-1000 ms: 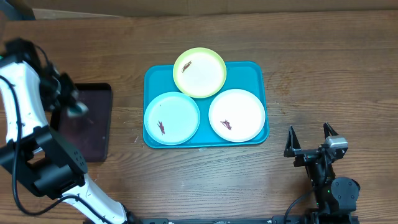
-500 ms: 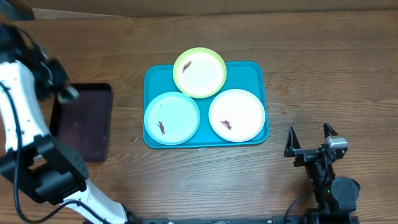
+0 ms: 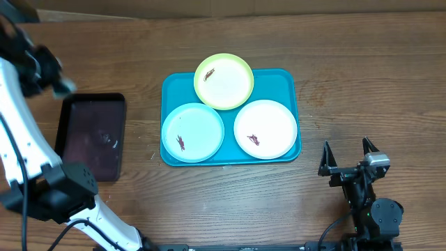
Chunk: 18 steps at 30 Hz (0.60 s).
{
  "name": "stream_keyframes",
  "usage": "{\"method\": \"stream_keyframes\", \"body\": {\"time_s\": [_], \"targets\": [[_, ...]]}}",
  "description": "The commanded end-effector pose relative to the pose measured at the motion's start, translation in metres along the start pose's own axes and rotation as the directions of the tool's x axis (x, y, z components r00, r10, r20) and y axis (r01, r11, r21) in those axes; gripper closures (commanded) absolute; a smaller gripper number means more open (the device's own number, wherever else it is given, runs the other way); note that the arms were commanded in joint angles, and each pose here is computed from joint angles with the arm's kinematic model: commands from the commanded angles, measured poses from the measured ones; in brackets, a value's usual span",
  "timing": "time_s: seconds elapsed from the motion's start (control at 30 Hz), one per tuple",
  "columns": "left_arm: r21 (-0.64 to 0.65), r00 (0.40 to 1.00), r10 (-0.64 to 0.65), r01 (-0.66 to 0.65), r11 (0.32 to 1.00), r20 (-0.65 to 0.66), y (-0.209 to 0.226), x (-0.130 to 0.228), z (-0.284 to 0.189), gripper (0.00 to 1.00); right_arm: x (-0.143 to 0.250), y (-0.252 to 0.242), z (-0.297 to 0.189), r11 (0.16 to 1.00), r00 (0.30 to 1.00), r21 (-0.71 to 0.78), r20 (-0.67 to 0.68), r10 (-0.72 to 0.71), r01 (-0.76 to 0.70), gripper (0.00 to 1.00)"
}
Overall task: Clean dirty plates on tray and stack at the side
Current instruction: 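Lift the sponge with the left gripper above the black tray, then carry the sponge with the left gripper onto the light blue plate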
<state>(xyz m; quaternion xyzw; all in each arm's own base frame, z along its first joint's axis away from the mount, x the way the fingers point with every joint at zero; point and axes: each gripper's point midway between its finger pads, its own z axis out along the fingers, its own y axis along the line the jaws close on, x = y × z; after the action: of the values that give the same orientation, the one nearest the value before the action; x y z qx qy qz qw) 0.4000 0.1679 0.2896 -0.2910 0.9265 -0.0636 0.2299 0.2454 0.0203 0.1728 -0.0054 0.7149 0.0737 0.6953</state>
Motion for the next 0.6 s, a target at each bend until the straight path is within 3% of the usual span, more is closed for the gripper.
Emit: {"method": "stream_keyframes", "body": {"time_s": [0.0, 0.13, 0.27, 0.57], "targets": [[0.207, 0.993, 0.054, -0.075, 0.975, 0.107, -0.065, 0.001, -0.059, 0.96, 0.002, -0.001, 0.0, 1.0, 1.0, 0.003, 0.003, -0.001, 0.001, 0.0], [0.266, 0.988, 0.135, -0.152, 0.952, 0.08, -0.104, 0.025, -0.069, 0.96, 0.002, -0.001, 0.0, 1.0, 1.0, 0.003, 0.003, -0.001, 0.001, 0.0], [0.297, 0.966, 0.256, -0.236, 0.925, -0.028, -0.138, 0.06, -0.046, 0.96, 0.002, -0.001, 0.0, 1.0, 1.0, 0.003, 0.003, -0.001, 0.001, 0.0], [0.273, 0.785, 0.49, -0.411, 0.87, -0.379, -0.173, 0.178, 0.048, 0.96, 0.002, -0.001, 0.0, 1.0, 1.0, 0.003, 0.003, -0.001, 0.001, 0.0]]}}
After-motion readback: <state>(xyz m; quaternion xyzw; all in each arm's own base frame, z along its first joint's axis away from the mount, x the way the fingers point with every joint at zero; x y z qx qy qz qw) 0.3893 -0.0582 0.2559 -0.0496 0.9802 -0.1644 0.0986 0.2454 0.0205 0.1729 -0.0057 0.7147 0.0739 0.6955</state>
